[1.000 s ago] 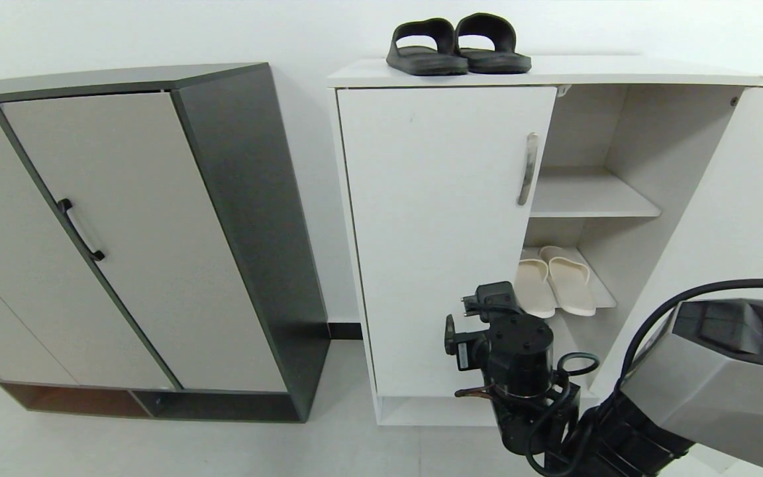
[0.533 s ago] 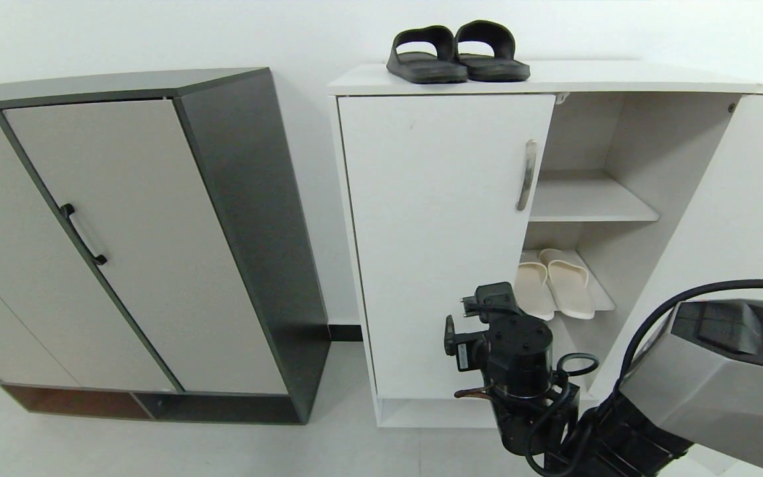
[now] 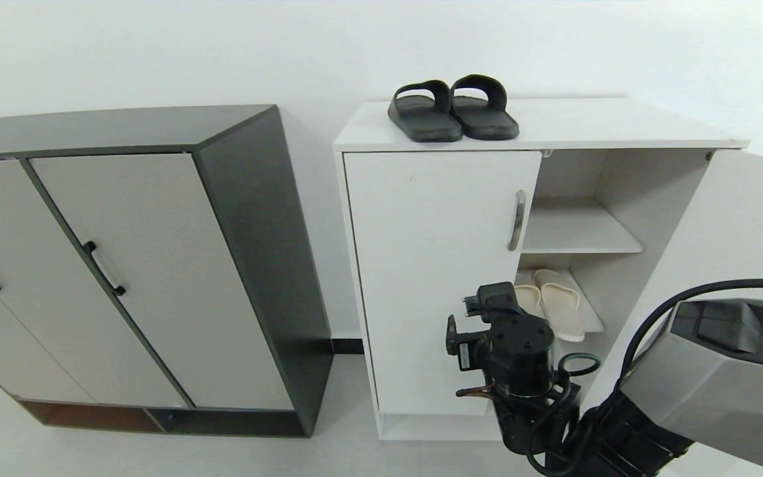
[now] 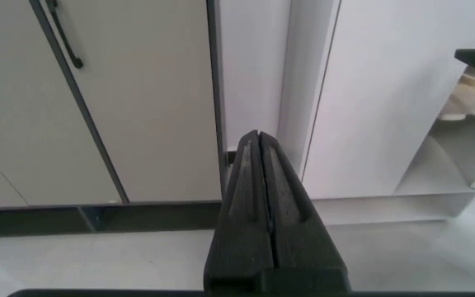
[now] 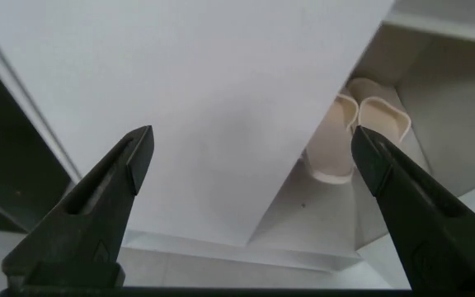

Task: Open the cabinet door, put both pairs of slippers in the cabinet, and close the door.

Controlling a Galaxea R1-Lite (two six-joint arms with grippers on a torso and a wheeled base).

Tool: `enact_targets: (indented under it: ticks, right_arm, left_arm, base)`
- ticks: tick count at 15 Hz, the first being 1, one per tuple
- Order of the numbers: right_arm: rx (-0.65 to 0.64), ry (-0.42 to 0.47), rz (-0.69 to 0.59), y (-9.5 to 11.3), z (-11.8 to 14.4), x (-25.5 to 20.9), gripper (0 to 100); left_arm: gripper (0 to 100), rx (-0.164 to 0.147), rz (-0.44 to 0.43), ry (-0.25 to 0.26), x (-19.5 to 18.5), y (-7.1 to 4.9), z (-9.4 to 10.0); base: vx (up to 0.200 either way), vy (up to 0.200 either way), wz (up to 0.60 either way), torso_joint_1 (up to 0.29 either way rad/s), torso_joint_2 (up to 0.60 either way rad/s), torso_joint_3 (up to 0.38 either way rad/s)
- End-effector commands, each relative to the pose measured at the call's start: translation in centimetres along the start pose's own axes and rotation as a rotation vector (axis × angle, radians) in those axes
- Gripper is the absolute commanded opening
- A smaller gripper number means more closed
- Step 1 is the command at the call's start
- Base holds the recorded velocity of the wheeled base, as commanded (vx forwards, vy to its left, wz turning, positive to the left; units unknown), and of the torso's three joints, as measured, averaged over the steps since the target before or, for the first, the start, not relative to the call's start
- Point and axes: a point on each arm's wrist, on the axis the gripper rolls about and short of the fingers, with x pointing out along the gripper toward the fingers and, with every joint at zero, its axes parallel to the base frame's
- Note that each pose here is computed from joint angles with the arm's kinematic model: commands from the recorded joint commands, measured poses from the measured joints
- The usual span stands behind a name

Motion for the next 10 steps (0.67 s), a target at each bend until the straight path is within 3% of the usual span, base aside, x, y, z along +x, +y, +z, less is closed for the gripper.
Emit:
enact_targets:
  ticks: [1,10]
  right_arm:
    - [-0.002,0.0,0.002,0.06,-0.05,-0.02,100]
    - [-0.007,0.007,0.0,-0.14,-0.23,-0.15,100]
  left_arm:
    - [0,0.0,-0.001,0.0,0.0,0.0,0.0]
    - [0,0.0,-0.001,0.0,0.0,0.0,0.0]
  base:
    - [0.0,0.0,0.0,0.124,-0.45,-0.33]
    - [0.0,0.0,0.0,0.163,-0.48,-0.321]
